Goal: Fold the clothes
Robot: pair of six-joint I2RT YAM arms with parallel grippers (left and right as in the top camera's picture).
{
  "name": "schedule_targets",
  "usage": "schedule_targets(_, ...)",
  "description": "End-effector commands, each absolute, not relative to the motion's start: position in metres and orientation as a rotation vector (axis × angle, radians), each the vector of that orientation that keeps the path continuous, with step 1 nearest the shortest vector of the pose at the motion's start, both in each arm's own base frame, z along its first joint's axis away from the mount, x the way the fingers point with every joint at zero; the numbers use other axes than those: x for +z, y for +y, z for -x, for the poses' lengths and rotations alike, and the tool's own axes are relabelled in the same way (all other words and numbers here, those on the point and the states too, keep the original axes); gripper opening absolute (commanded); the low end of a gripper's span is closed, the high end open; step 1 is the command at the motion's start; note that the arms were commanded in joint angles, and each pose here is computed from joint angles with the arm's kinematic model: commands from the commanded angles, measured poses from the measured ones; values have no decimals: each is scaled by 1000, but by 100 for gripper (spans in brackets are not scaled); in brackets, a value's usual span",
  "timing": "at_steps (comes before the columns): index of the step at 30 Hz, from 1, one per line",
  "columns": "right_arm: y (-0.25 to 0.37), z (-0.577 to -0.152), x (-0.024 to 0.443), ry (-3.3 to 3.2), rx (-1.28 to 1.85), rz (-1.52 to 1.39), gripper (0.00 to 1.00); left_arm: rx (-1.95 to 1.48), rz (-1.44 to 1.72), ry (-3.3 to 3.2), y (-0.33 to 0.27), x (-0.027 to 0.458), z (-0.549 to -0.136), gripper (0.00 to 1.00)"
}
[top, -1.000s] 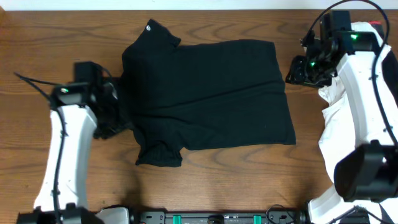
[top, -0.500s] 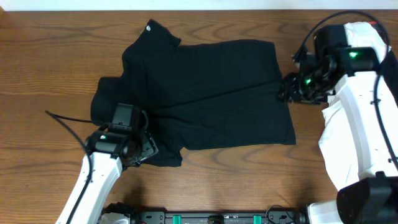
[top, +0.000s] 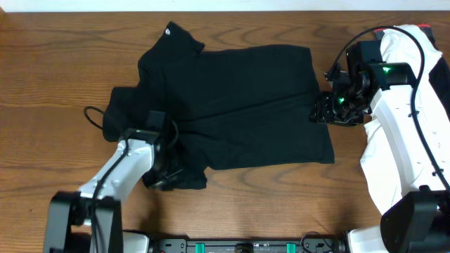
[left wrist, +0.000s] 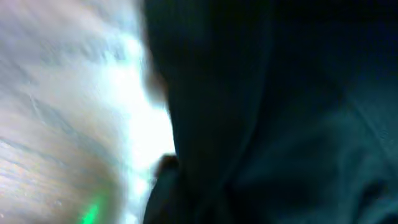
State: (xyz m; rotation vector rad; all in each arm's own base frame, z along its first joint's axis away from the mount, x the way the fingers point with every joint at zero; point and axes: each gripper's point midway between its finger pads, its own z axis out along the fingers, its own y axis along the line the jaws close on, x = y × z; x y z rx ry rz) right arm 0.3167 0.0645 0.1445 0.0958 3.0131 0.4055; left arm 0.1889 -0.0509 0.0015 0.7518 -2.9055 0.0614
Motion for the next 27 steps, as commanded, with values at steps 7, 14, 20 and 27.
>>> schedule_targets(7,59,-317,116,3023,342,-149,55,119,-756,-2726,-61,32,-145,6)
schedule_targets(14,72,-292,68,3078,469,-202,51,60,-752,-2732,-53,40,-135,8)
schedule_targets(20,65,-267,19,3105,424,-405,32,68,-754,-2741,-53,39,-137,9)
schedule_targets(27,38,-238,-29,3077,197,-636,3,65,-753,-2736,-53,40,-136,15)
